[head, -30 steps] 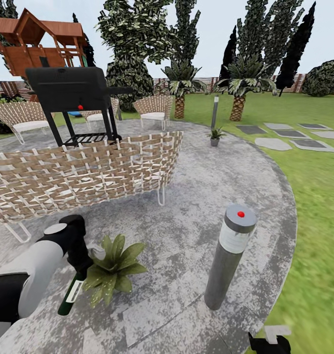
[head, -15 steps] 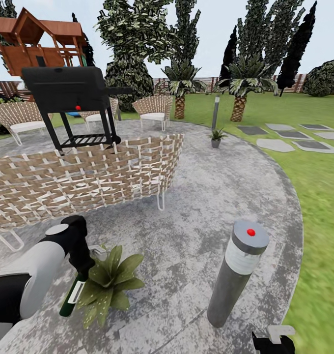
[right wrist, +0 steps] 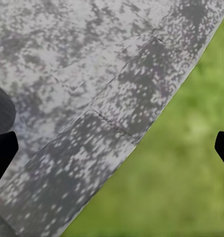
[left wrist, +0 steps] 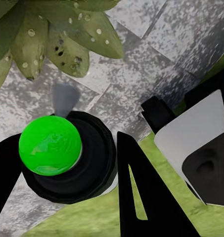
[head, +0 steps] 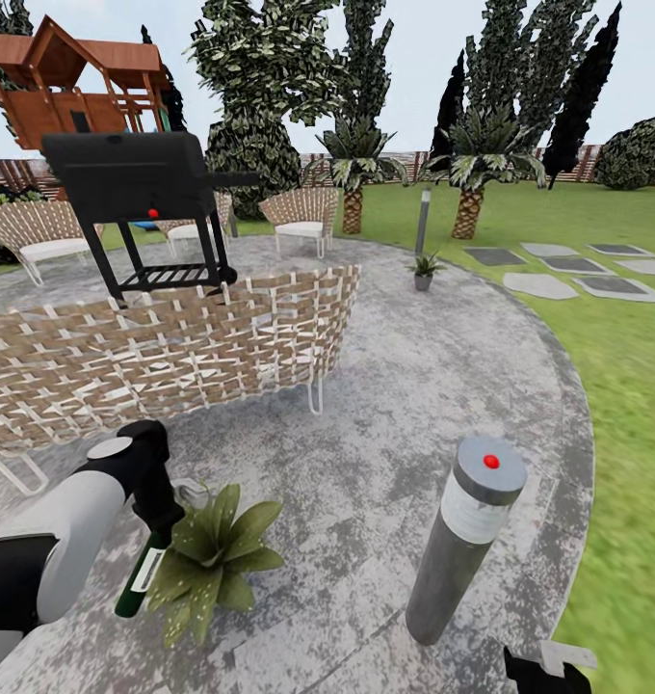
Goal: Pick up the pesticide atomizer in the garden and spray insectifuge to fully cover both potted plants in the garden.
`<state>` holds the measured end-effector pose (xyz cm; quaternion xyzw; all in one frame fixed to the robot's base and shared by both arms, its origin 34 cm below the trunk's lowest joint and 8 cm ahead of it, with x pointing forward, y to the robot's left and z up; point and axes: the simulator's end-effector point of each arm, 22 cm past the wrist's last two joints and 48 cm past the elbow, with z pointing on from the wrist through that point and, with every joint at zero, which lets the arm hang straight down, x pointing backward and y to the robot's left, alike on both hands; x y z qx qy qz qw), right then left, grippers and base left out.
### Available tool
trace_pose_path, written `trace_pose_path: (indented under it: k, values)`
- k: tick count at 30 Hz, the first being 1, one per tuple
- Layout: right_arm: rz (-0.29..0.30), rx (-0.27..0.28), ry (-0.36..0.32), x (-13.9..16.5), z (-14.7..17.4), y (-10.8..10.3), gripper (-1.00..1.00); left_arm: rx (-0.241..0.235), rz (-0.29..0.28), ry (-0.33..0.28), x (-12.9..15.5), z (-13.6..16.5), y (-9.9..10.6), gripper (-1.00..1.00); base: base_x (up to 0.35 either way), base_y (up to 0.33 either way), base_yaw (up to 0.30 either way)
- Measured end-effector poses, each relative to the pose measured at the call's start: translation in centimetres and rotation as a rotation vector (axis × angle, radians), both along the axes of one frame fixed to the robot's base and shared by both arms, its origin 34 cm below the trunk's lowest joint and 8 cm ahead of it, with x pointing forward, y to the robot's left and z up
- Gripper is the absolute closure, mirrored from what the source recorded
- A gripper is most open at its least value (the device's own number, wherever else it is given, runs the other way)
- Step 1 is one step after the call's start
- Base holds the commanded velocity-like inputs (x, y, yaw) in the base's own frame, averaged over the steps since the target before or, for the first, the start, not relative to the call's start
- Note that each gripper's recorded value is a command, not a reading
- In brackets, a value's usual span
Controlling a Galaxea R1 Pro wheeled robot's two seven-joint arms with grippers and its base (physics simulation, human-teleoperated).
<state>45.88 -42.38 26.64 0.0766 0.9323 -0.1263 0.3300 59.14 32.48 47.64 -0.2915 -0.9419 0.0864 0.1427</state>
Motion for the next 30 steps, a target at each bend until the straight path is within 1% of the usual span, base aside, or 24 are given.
trace_pose_path:
  k: [7,11,19,30]
  values:
    - [-0.004,0.004,0.004,0.2,1.3,0.3,-1.00,0.000,-0.004,0.016,-0.1,0.9,-0.2,1.00,0.000,0.000,0.000]
    - [-0.004,0.004,0.011,0.2,1.9,0.3,-1.00,0.003,0.001,0.026,-0.2,1.4,0.2,1.00,0.000,0.000,0.000]
    - [-0.005,0.003,0.023,-0.2,1.5,0.3,-1.00,0.004,0.005,0.054,-1.1,0.2,0.4,1.00,0.000,0.000,0.040]
    - [-0.005,0.005,0.041,-0.7,0.9,0.4,-1.00,-0.004,0.006,0.071,-1.3,-0.6,0.0,1.00,0.000,0.000,0.085]
